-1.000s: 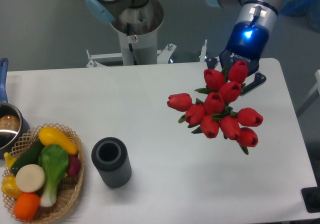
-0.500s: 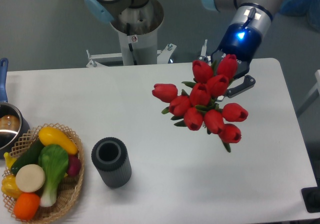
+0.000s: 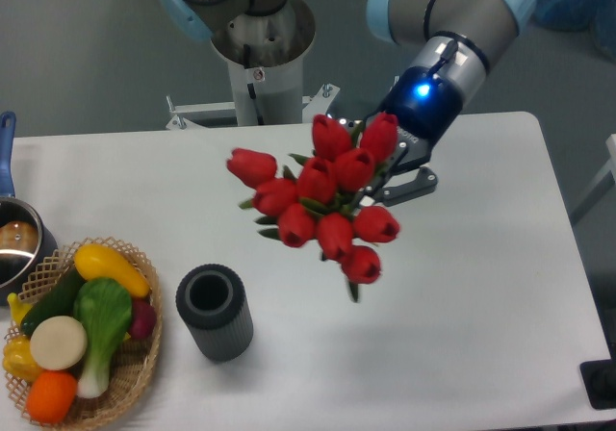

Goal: Insert the flowers into the vase
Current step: 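Carry the red tulip bunch in the gripper toward the grey vase, then lower the tulip stems into the grey vase opening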

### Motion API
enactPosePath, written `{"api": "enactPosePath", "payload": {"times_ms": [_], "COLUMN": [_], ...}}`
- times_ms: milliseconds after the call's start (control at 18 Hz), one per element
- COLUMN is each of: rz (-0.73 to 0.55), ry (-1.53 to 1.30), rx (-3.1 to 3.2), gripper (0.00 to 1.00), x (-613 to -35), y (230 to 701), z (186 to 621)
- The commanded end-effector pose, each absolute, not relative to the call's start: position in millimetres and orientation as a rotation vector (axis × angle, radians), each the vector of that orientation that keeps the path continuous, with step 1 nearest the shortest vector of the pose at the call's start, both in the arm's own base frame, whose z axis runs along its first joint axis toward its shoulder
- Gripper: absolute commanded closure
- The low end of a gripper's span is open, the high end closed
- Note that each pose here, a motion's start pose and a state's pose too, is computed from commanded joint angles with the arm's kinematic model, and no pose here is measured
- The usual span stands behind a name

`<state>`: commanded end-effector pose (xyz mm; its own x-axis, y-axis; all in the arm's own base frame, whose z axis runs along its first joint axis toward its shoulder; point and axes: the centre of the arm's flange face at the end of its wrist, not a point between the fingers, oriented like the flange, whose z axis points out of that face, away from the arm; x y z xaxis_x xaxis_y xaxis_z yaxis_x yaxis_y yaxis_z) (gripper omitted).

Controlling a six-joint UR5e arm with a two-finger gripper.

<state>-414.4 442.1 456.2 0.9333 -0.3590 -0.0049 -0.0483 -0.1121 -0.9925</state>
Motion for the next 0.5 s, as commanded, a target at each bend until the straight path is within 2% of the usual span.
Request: {"api": "enactPosePath", "payload": {"times_ms": [500], "rz": [-0.324], "ry": [0.411], "rx": [-1.451], "gripper": [0.96], "x": [-383], "y": [446], "z": [418]}}
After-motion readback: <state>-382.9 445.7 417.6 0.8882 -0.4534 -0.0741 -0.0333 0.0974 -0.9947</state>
